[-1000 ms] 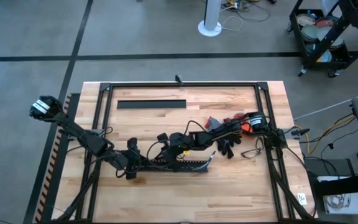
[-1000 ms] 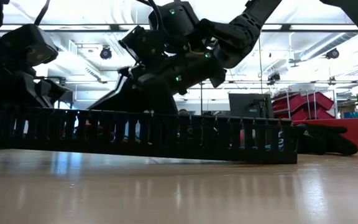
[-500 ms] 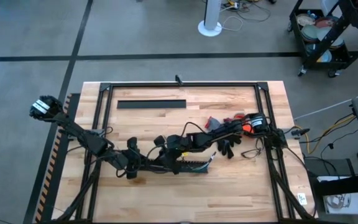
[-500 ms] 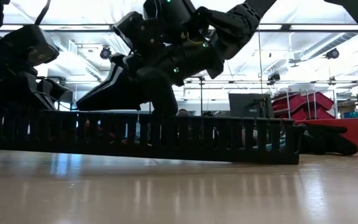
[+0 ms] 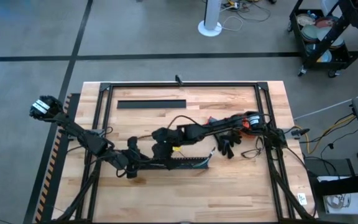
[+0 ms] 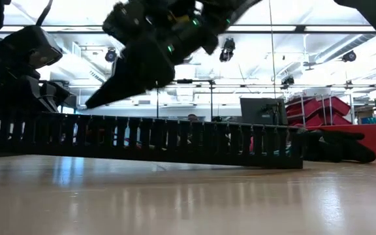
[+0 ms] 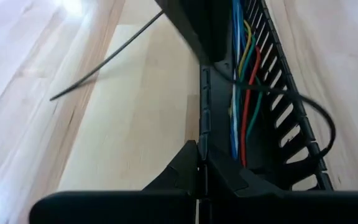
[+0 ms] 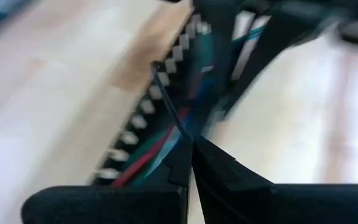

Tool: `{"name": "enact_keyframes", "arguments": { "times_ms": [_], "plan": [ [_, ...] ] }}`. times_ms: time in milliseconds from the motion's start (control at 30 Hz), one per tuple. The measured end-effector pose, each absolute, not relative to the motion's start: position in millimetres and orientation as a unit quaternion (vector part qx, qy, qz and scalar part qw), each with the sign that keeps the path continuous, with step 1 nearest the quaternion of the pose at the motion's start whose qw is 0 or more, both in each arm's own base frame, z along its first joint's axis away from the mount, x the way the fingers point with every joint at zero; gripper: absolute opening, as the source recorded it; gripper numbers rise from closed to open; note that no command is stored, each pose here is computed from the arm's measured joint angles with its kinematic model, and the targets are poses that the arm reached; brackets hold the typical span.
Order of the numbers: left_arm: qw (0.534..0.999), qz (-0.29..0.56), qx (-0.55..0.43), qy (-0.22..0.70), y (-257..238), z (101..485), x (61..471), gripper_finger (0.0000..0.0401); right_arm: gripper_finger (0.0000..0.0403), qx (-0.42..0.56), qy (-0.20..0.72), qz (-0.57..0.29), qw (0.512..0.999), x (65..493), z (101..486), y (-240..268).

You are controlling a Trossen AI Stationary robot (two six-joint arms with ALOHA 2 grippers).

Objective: Ziptie cables
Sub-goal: Put the colored zip-tied cables into the black cable duct

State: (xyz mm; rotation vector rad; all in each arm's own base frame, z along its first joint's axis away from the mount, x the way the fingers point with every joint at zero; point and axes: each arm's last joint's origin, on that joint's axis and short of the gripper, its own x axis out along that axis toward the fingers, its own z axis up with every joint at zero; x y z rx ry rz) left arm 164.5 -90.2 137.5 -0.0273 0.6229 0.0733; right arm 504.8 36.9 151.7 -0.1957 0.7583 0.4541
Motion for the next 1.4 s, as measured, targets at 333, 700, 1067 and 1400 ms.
{"name": "enact_keyframes", "arguments": {
  "times_ms": [333, 700, 1067, 1400],
  "plan": [
    [0.954, 0.011, 0.042, 0.297, -91.1, 138.9, 165.7, 0.0, 0.0, 0.115, 0.449, 0.269, 0.844, 530.7, 143.7, 12.3],
    [0.953, -0.013, 0.075, 0.294, -92.7, 139.9, 166.9, 0.0, 0.0, 0.23, 0.471, 0.288, 0.801, 543.9, 132.9, -3.8],
    [0.952, -0.013, 0.079, 0.295, -92.0, 138.3, 166.1, 0.0, 0.0, 0.282, 0.47, 0.299, 0.781, 544.9, 138.2, -7.6],
    [0.954, -0.018, 0.088, 0.286, -92.8, 140.1, 167.3, 0.0, 0.0, 0.309, 0.485, 0.273, 0.771, 543.4, 134.5, -12.0]
  ]
}}
